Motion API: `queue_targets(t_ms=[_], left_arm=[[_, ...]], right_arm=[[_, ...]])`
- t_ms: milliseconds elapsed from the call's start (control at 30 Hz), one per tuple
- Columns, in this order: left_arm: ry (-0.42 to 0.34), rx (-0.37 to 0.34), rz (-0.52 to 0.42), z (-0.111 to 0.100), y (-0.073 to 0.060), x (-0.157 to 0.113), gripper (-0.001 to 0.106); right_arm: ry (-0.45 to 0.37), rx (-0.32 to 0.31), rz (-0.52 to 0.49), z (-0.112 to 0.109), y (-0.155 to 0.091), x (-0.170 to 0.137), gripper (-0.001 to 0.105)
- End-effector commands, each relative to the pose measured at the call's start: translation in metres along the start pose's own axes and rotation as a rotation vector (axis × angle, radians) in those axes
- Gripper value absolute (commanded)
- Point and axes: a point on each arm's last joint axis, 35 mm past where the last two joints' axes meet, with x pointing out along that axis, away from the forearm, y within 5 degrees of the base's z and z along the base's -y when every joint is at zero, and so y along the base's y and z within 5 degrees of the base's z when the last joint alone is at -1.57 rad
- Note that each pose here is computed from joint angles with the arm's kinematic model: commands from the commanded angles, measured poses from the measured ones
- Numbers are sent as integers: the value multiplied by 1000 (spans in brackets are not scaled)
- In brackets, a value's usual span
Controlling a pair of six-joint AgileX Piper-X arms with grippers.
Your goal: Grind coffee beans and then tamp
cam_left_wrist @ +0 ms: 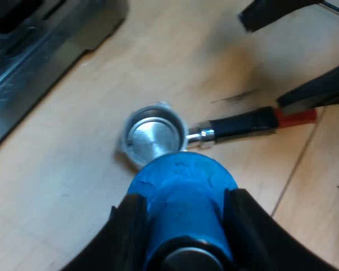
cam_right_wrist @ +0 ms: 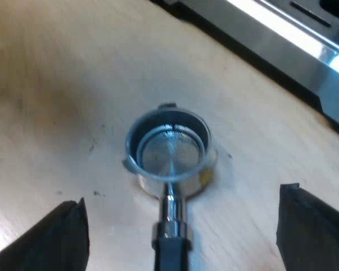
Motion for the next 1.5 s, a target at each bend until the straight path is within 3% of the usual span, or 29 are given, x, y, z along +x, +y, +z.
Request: queue_targets(t_ms=[33,267,500,733,1133,1500], left_arm=[[8,15,-28,12,-5,9,0],[69,38,-55,30,-10,38,0],[111,48,-58,40,-8,69,0],[195,31,-40,39,1,105,0],[291,53,28,30,15,146,0],[305,49,29,27,21,167,0]], right_arm=[[6,3,-6,-12,1,0,70],[-76,27,8,-26,4,1,70],[-96,33,13,-39,7,7,70],[-83,61,33,-43,9,9,70],[-113,73,31,-40,8,8,70],[-164,88,27,-34,8,8,70]])
